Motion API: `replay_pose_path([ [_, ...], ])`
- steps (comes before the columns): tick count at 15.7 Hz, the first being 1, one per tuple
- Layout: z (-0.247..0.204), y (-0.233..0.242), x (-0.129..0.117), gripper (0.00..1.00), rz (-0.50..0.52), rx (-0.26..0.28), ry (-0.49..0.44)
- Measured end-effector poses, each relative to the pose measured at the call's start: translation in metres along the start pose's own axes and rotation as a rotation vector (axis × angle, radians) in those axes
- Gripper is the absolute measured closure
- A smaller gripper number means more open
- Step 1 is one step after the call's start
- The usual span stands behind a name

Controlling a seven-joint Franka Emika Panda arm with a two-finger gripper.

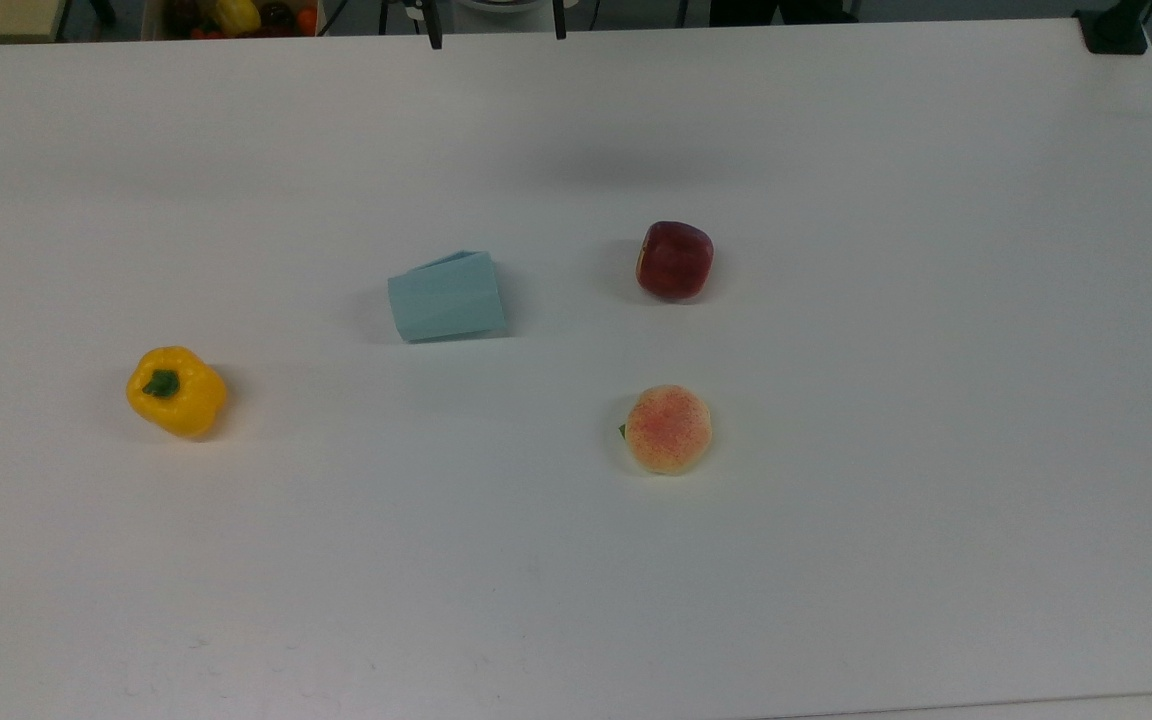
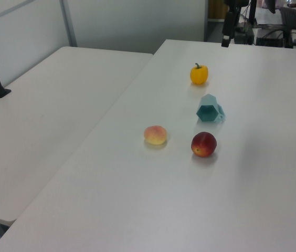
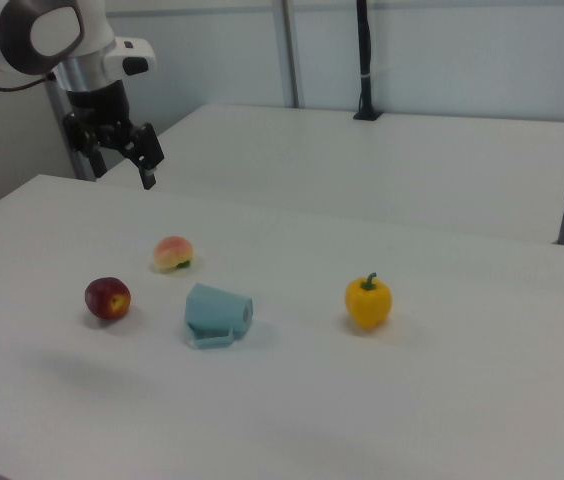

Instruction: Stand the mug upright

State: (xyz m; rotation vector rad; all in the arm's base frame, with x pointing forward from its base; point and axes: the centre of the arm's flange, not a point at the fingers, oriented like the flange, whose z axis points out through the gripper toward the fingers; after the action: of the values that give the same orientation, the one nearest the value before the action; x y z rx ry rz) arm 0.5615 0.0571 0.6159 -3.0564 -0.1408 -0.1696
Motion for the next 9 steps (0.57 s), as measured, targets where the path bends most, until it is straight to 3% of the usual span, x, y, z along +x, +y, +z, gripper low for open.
replay_pose_path([
  [5, 0.007, 0.009, 0.005, 0.00, 0.004, -0.027, 0.039],
  [9, 0.048, 0.005, 0.017, 0.00, -0.037, -0.090, 0.055],
])
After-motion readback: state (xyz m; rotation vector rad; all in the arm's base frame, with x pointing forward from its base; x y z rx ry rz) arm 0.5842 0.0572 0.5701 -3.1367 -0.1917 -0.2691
